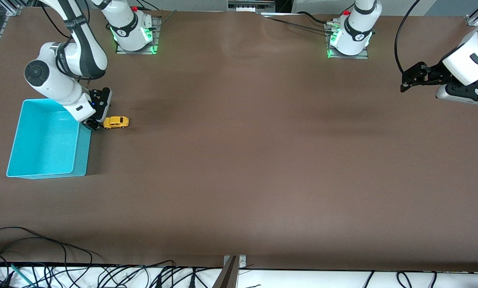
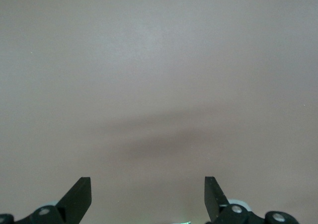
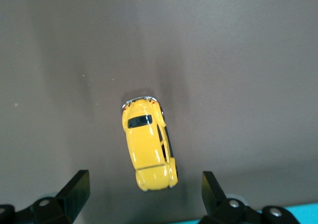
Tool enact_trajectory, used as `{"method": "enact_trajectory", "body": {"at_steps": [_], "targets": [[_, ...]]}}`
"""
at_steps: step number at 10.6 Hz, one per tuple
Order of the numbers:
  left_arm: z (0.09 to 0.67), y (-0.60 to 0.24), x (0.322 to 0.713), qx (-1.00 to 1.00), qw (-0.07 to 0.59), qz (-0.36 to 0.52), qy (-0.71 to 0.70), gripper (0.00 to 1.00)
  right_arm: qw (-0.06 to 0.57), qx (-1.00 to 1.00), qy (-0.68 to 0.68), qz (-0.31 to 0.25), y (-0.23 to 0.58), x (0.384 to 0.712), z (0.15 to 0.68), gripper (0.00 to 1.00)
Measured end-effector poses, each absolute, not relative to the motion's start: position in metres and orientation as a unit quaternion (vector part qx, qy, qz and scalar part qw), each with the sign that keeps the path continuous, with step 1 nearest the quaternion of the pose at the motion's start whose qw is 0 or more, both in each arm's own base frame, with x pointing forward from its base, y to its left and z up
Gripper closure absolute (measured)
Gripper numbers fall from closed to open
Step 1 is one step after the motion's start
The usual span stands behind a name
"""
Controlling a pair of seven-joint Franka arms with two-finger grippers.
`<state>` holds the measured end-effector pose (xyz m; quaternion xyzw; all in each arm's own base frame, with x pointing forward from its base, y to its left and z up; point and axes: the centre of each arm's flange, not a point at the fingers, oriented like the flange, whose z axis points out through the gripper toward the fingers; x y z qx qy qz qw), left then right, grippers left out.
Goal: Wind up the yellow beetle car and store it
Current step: 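Lower the right gripper onto the yellow car and grasp it, then lift the car with the right gripper and carry it over the box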
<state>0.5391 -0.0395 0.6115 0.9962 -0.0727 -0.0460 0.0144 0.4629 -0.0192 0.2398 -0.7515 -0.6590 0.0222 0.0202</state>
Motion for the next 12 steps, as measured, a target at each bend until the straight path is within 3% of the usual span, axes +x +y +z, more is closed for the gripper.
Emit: {"method": "enact_trajectory", "body": {"at_steps": [8,11,12], "targets": [[0.611,-0.039,0.538,0.996,0.014,-0.049,-0.072,0.0,0.018,-0.741,-0.671,0.013,-0.016,0.449,0.19,0.03],[0.611,-0.039,0.538,0.996,0.014,-0.049,-0.072,0.0,0.018,-0.739,-0.674,0.012,-0.015,0.45,0.19,0.17],[0.611,-0.039,0.538,0.996,0.014,-0.049,-0.072,0.0,0.018,-0.736,-0.677,0.012,-0.014,0.45,0.19,0.33]]}}
